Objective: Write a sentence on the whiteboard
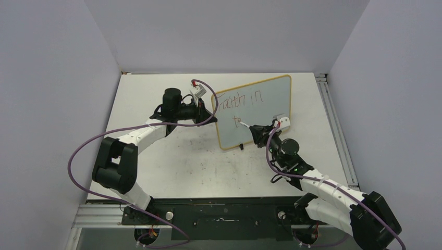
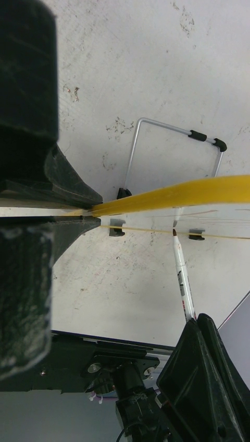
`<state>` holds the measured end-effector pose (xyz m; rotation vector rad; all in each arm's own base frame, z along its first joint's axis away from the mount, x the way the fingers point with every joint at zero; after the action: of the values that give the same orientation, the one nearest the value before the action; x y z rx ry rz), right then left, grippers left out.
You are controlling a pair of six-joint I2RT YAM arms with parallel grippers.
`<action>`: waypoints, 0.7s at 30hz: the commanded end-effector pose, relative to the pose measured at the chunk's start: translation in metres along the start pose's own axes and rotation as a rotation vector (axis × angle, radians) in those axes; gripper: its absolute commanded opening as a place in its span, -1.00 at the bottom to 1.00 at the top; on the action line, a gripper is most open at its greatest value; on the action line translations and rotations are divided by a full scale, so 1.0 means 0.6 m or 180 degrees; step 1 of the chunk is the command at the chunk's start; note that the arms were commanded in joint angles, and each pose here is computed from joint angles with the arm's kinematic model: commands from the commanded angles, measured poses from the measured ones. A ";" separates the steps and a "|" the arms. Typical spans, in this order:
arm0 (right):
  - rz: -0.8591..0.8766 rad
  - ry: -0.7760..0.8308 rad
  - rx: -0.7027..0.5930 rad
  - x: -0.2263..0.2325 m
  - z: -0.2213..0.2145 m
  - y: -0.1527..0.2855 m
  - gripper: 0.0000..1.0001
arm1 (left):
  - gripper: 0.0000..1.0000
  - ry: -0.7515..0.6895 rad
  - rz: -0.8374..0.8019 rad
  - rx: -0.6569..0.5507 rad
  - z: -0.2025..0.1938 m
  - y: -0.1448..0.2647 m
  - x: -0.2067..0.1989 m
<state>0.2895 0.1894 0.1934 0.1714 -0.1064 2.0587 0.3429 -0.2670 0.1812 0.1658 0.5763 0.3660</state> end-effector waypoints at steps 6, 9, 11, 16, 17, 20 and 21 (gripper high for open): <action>-0.0087 -0.0019 0.0071 -0.009 -0.018 0.018 -0.89 | -1.00 -0.0115 -0.0132 -0.0058 0.027 -0.001 -0.017; -0.0085 -0.0008 0.0044 -0.009 -0.014 0.015 -0.89 | -1.00 -0.0119 -0.0133 -0.0061 0.028 -0.001 -0.017; -0.0058 -0.0013 0.0007 -0.006 -0.008 0.012 -0.89 | -1.00 -0.0116 -0.0132 -0.0059 0.027 -0.001 -0.017; -0.0021 -0.0044 -0.0091 0.000 0.009 0.006 -0.89 | -1.00 -0.0117 -0.0131 -0.0059 0.027 -0.001 -0.016; -0.0017 -0.0038 -0.0100 0.001 0.011 0.005 -0.89 | -1.00 -0.0117 -0.0132 -0.0059 0.027 -0.001 -0.016; 0.0006 -0.0036 -0.0126 0.004 0.015 -0.001 -0.89 | -1.00 -0.0116 -0.0132 -0.0058 0.027 -0.002 -0.016; 0.0013 -0.0038 -0.0141 0.004 0.017 -0.003 -0.89 | -1.00 -0.0114 -0.0132 -0.0057 0.027 -0.002 -0.016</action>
<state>0.2826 0.1818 0.1712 0.2097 -0.0448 2.0365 0.3428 -0.2671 0.1812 0.1658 0.5763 0.3652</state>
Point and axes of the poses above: each gripper's point midway between its finger pads, its own y axis back along the fingers, its own x axis along the line the jaws close on, z = x × y, the point moved 1 cm from there along y, back along the fingers, and after that the axes turned 4 degrees about y, right-handed, at the moved point
